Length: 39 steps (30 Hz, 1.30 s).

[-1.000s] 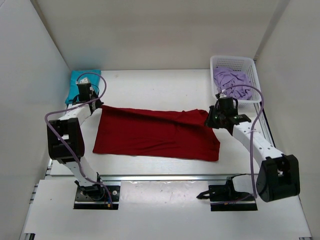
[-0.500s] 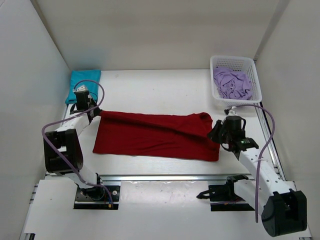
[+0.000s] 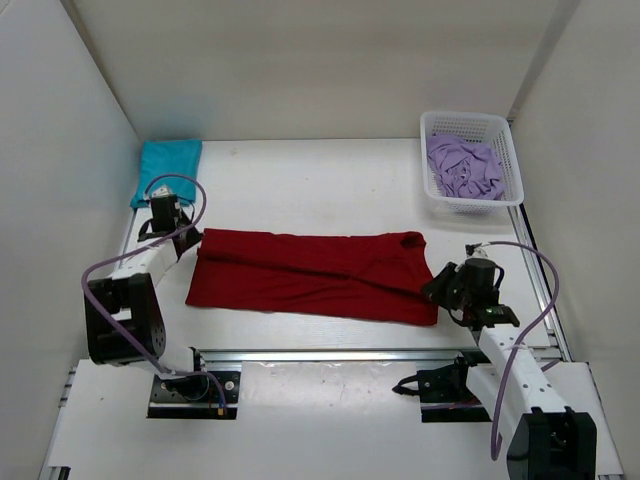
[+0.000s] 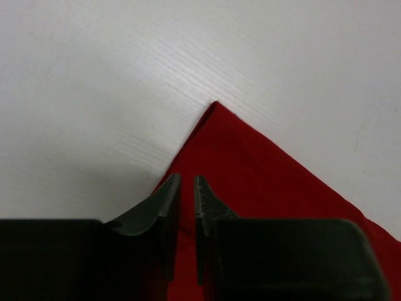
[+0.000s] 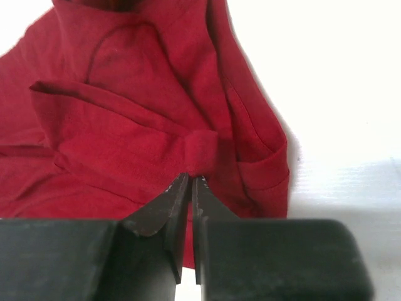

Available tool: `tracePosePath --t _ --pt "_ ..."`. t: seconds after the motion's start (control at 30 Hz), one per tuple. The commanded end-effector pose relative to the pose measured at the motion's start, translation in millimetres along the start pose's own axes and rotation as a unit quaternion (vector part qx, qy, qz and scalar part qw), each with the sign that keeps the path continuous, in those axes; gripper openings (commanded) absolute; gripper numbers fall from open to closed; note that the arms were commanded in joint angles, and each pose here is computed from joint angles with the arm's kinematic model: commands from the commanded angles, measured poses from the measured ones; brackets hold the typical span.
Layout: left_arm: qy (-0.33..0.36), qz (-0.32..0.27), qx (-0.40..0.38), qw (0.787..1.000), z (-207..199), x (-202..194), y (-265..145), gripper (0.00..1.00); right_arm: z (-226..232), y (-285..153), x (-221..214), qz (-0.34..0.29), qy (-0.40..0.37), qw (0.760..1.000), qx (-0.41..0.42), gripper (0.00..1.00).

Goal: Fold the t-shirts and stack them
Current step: Fold the other side of the tshirt into a rectangle

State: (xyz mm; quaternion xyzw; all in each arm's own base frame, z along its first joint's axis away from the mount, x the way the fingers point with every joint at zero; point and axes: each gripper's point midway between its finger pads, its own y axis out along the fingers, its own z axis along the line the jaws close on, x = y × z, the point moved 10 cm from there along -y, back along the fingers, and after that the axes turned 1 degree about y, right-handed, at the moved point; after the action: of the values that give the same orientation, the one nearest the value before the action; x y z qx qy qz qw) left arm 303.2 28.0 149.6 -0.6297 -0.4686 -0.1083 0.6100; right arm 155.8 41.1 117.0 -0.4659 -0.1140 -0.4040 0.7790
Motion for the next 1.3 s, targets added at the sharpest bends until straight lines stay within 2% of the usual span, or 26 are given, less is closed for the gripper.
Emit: tracePosePath --t 0.0,0.07,0.17,0.3,0.4,0.47,0.5,0.53,0.57,0.63,0.67,0.73,0.8,0.87,0.93,1.07,1.17,1.23,1.27 --pt "-0.027 0.033 0.018 0.999 11.0 -1.0 8.6 0.27 4.4 3.4 1.8 -0.011 -0.006 1.000 0.020 0.07" --pt "-0.064 0.016 0.014 0.998 19.6 4.7 4.0 0.44 4.5 0.6 3.6 -0.022 -0.010 1.000 0.019 0.15" --pt "-0.100 -0.044 0.012 0.994 23.8 17.5 -11.7 0.55 8.8 -6.8 13.9 -0.052 -0.017 0.998 0.023 0.23" --pt "-0.103 -0.109 -0.031 0.988 5.7 26.5 -33.6 0.54 30.7 -18.3 30.0 -0.101 -0.044 0.993 0.043 0.36" --pt "-0.099 -0.135 -0.081 0.982 -11.0 33.5 -47.1 0.51 52.4 -24.8 39.8 -0.117 -0.072 0.989 0.060 0.39" --pt "-0.093 -0.129 -0.115 0.980 -28.2 30.2 -51.3 0.50 62.0 -21.6 40.4 -0.107 -0.089 0.988 0.061 0.40" --pt "-0.086 -0.128 -0.136 0.979 -37.2 27.1 -55.9 0.49 72.9 -22.4 41.4 -0.105 -0.108 0.986 0.077 0.37" --pt "-0.081 -0.124 -0.142 0.979 -40.7 23.6 -55.5 0.48 76.1 -17.5 40.7 -0.094 -0.121 0.985 0.079 0.30" --pt "-0.069 -0.118 -0.164 0.977 -51.6 19.5 -59.4 0.47 82.1 -9.0 33.7 -0.063 -0.135 0.984 0.093 0.17" --pt "-0.045 -0.109 -0.190 0.975 -68.8 7.5 -65.7 0.44 97.3 0.1 36.2 -0.033 -0.158 0.981 0.108 0.00" --pt "-0.032 -0.103 -0.213 0.971 -80.1 -2.6 -70.9 0.43 101.2 9.7 31.2 -0.004 -0.169 0.979 0.110 0.01" --pt "0.004 -0.079 -0.251 0.965 -104.0 -30.1 -79.8 0.42 118.1 20.6 33.8 0.013 -0.198 0.974 0.114 0.00" --pt "0.019 -0.055 -0.281 0.958 -115.3 -60.4 -85.3 0.41 125.5 35.4 32.5 0.030 -0.216 0.970 0.107 0.09" --pt "0.035 -0.030 -0.311 0.949 -124.5 -84.3 -88.5 0.39 135.2 44.9 34.1 0.046 -0.228 0.966 0.114 0.24" --pt "0.050 0.003 -0.332 0.942 -130.3 -106.1 -91.2 0.38 136.2 54.2 33.9 0.058 -0.232 0.965 0.106 0.34" --pt "0.071 0.034 -0.347 0.934 -132.3 -128.3 -92.4 0.37 138.2 66.2 27.3 0.076 -0.244 0.963 0.089 0.45" --pt "0.073 0.035 -0.358 0.930 -132.2 -137.5 -95.6 0.37 135.8 72.8 28.2 0.076 -0.252 0.962 0.068 0.46" --pt "0.074 0.043 -0.361 0.929 -130.6 -141.5 -95.0 0.37 134.3 79.9 27.5 0.086 -0.254 0.962 0.057 0.43" --pt "0.073 0.041 -0.363 0.928 -131.0 -141.6 -95.2 0.36 137.9 78.4 31.0 0.080 -0.257 0.961 0.056 0.39"
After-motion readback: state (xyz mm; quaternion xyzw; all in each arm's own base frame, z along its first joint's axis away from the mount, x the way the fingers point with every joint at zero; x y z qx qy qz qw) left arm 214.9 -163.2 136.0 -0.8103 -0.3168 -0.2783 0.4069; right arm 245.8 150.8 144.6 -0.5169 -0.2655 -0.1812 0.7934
